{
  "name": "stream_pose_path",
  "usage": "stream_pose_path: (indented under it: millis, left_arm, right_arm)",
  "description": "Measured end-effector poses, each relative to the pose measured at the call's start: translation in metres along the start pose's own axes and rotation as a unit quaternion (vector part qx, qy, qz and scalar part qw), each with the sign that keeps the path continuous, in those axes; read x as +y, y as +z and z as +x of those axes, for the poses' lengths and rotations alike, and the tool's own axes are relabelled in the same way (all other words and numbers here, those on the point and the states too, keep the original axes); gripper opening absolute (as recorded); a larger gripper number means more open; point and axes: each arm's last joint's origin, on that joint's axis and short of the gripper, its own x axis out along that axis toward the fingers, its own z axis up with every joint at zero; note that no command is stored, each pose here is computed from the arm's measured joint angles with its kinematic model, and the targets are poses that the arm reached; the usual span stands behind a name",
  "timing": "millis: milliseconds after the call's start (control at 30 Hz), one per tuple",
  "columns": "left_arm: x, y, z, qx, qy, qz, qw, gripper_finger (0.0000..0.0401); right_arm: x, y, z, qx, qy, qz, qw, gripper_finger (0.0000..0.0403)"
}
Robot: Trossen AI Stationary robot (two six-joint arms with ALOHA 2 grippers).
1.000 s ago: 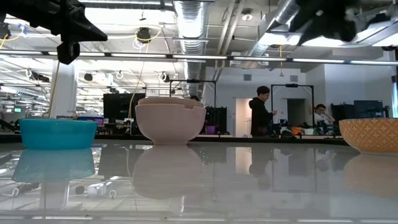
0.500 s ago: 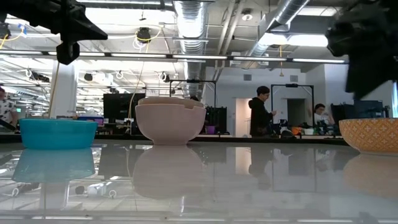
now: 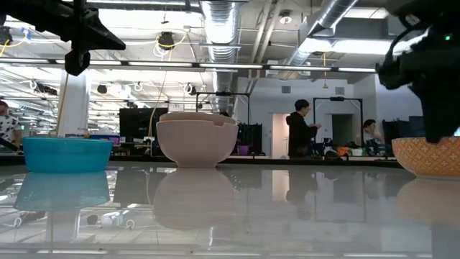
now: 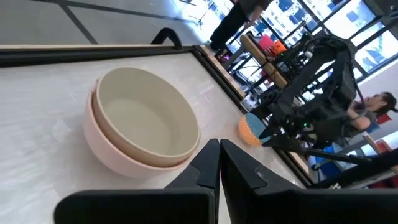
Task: Nest bowls inside each other
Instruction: Stack the blue patterned bowl on the off white bowl
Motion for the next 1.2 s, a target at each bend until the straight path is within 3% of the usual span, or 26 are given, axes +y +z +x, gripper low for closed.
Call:
stream_pose_path:
  millis: [100, 200, 333, 567, 667, 800, 1033, 1100, 1200]
  left_arm:
    - [0.0, 0.0, 0.0, -0.003, 0.004, -0.007, 1.0, 0.0]
    - [0.0, 0.0, 0.0, -0.004, 0.004, -0.009, 1.0, 0.0]
    - [0.0, 0.001, 0.0, -0.006, 0.003, -0.012, 1.0, 0.0]
    - [-0.001, 0.002, 0.0, -0.013, -0.004, -0.019, 1.0, 0.0]
    - [-0.001, 0.002, 0.0, -0.013, -0.004, -0.023, 1.0, 0.0]
    - [-0.001, 0.002, 0.0, -0.013, -0.004, -0.023, 1.0, 0.0]
    - [-0.001, 0.002, 0.0, -0.013, -0.003, -0.023, 1.0, 0.0]
    - [-0.001, 0.002, 0.0, -0.016, 0.0, -0.022, 1.0, 0.0]
    - [-0.001, 0.002, 0.0, -0.019, 0.004, -0.023, 1.0, 0.0]
  right_arm:
    - [0.003, 0.001, 0.01, 0.011, -0.022, -0.007, 1.0, 0.0168]
    - [0.007, 0.005, 0.017, 0.027, -0.016, -0.021, 0.999, 0.0134]
    - [0.015, 0.016, 0.021, 0.007, 0.022, -0.025, 0.999, 0.0055]
    - [0.027, 0.047, 0.01, -0.108, 0.132, -0.02, 0.985, 0.0045]
    - [0.033, 0.064, -0.004, -0.185, 0.202, -0.031, 0.961, 0.0051]
    - [0.041, 0.089, -0.024, -0.296, 0.282, -0.046, 0.911, 0.0045]
    - [0.045, 0.132, -0.053, -0.459, 0.4, -0.057, 0.791, 0.0044]
    - [0.047, 0.148, -0.056, -0.465, 0.404, -0.076, 0.784, 0.0044]
    - [0.058, 0.173, -0.056, -0.424, 0.36, -0.124, 0.821, 0.0044]
